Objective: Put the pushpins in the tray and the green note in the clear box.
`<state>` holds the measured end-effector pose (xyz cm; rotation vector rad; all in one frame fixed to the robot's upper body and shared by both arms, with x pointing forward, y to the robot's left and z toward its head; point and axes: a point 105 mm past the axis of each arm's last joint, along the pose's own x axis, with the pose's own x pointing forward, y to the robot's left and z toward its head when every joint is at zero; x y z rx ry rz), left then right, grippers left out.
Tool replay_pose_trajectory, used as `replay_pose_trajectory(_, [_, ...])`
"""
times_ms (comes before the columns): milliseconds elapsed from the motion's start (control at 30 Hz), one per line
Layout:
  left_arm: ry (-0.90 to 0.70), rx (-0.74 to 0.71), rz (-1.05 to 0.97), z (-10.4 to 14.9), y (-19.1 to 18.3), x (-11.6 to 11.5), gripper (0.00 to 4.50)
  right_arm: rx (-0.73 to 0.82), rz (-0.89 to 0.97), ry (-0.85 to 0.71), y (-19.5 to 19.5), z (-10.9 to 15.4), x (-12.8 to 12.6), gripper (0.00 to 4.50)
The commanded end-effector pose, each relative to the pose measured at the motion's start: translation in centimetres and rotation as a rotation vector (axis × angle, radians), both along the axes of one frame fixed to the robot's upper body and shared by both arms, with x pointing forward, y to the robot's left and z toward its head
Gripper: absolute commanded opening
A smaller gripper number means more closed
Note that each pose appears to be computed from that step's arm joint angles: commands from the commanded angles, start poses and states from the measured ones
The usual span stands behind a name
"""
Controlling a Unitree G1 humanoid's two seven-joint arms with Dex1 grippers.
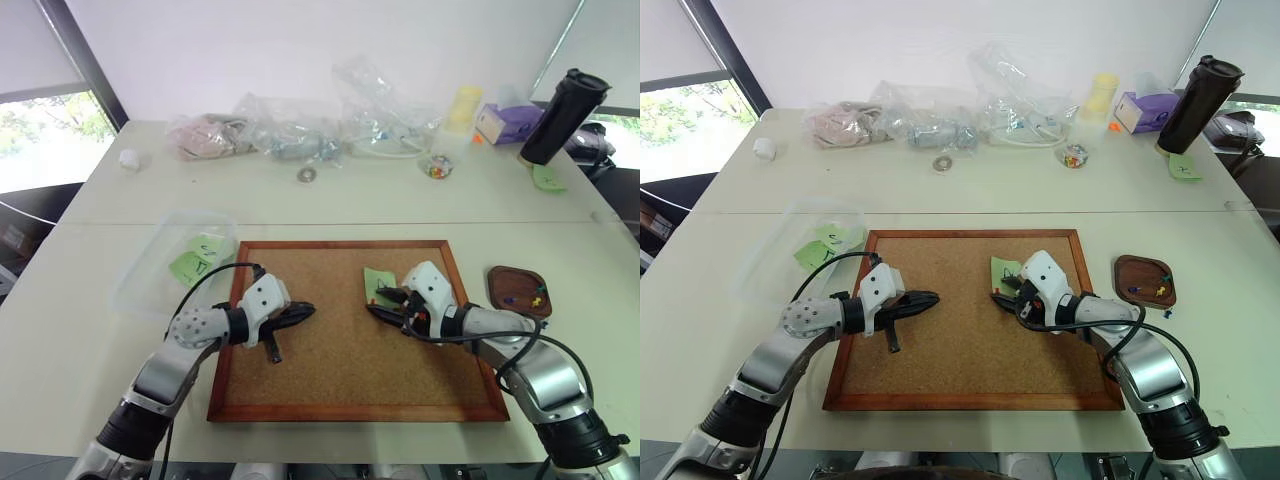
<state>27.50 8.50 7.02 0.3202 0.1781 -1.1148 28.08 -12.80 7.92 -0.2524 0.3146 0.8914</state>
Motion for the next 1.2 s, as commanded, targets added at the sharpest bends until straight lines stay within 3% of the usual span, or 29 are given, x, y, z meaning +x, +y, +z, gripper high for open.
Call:
replay_pose_trajectory(33, [0.095,0.042,-0.006,-2.2,0.2,-1.0,0.0,0.003,0.015,0.005,0.4,-0.2,-0.4,0.08])
replay_pose_trajectory(233, [0.095,0.044,-0.008,-2.1,0.2,-1.1,0.0,0.009,0.013,-0.008,0.6,0.1,-0.4,0.08])
replay_pose_trajectory(700, [0.105,0.044,-0.013,-2.0,0.2,-1.2,0.0,0.064,0.041,-0.08,1.2,4.2,-0.7,0.08])
replay_pose_trajectory(1200, [0.109,0.048,-0.022,-1.9,0.1,-1.3,0.0,0.073,0.044,-0.105,1.2,5.3,-0.8,0.08])
